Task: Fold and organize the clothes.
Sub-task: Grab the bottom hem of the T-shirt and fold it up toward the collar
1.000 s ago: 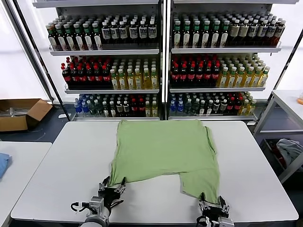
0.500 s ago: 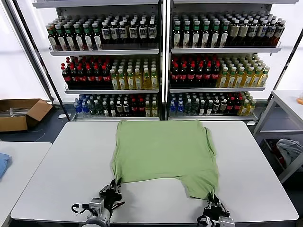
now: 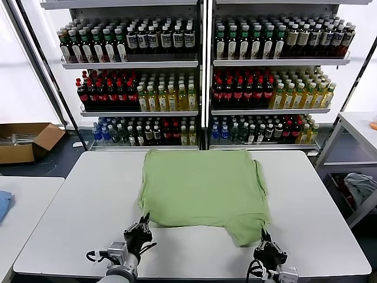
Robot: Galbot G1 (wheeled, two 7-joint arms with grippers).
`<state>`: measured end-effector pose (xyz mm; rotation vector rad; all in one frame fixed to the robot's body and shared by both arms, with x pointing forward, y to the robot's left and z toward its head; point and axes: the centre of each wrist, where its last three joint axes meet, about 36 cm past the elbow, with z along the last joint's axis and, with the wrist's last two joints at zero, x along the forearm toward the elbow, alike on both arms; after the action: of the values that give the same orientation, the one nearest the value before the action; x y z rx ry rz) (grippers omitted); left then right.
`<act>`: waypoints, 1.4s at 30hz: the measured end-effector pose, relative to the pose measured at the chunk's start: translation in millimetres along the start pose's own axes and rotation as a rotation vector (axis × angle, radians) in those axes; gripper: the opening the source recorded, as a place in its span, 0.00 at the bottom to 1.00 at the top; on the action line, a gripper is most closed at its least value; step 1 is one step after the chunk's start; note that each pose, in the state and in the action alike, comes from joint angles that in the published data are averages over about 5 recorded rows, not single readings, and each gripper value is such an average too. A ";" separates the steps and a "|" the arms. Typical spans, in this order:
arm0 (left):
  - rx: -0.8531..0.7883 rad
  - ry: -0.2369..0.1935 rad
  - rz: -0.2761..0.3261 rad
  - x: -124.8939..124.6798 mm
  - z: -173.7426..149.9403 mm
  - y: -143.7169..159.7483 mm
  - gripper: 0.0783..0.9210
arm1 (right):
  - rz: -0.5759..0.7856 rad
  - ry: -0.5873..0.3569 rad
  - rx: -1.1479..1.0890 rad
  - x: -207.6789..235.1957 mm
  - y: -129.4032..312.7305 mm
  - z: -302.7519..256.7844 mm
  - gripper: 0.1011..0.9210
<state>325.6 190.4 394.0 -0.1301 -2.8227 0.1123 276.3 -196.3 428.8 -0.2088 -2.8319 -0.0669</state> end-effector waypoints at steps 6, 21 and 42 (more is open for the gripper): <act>0.028 -0.059 0.006 -16.7 -7.8 1.2 0.01 | -0.010 -0.065 0.011 -33.3 -2.3 -10.2 0.01; 0.051 -0.113 -0.004 -86.6 -23.0 18.3 0.01 | -0.031 -0.136 0.067 -133.8 5.4 -35.7 0.01; 0.046 -0.048 -0.006 -150.5 -31.0 25.2 0.04 | -0.083 -0.051 0.119 -224.1 27.7 -51.1 0.10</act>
<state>479.7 202.0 375.3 -0.1104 -2.8661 0.1810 507.0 -203.0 411.2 -0.0683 -2.8826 0.0900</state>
